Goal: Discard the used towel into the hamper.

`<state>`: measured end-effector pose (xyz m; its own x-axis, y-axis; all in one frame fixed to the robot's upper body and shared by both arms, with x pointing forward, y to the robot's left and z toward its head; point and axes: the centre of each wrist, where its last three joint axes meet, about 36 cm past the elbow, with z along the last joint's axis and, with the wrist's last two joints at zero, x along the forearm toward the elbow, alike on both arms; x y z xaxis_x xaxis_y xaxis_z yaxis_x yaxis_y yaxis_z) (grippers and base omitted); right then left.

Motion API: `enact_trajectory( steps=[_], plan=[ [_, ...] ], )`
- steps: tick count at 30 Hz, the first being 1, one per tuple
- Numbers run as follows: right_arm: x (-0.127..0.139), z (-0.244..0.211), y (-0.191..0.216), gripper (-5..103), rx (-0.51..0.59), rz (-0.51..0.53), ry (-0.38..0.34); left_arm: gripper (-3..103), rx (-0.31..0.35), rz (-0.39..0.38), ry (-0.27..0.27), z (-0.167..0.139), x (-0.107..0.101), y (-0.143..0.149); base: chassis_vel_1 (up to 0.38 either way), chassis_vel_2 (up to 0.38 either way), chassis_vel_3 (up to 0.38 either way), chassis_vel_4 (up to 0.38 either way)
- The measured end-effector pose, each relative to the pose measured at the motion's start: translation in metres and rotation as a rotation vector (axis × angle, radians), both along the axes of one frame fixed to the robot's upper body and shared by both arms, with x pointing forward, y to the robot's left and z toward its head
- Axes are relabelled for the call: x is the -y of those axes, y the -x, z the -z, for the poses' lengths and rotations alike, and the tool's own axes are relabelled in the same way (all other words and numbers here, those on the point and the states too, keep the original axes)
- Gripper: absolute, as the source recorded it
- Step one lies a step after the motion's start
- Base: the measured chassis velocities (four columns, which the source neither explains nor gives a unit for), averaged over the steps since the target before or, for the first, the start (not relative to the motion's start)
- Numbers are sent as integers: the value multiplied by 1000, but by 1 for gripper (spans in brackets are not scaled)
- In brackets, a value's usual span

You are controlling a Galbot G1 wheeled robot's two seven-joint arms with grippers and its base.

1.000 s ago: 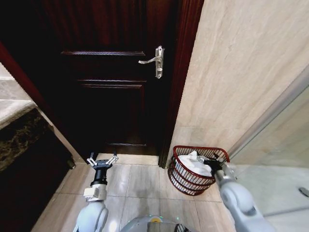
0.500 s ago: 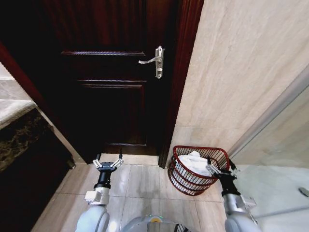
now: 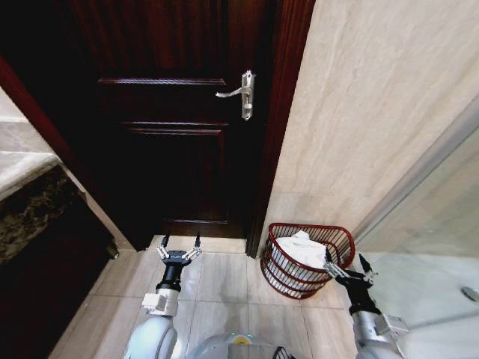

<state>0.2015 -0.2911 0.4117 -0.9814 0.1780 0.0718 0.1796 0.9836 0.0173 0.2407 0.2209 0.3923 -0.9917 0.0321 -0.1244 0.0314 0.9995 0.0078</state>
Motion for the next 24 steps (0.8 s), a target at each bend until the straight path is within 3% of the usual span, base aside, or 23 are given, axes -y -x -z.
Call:
enact_trajectory(
  steps=[9, 24],
  plan=[
    [12, 11, 16, 100, -26, 35, 2, 100, -2, -7, -9, 3, -2, -1, 102, -103, -112, 107],
    [5, 25, 23, 100, -39, 40, -18, 100, 5, -15, -27, 8, -6, -3, 37, -133, -127, 43]
  ],
)
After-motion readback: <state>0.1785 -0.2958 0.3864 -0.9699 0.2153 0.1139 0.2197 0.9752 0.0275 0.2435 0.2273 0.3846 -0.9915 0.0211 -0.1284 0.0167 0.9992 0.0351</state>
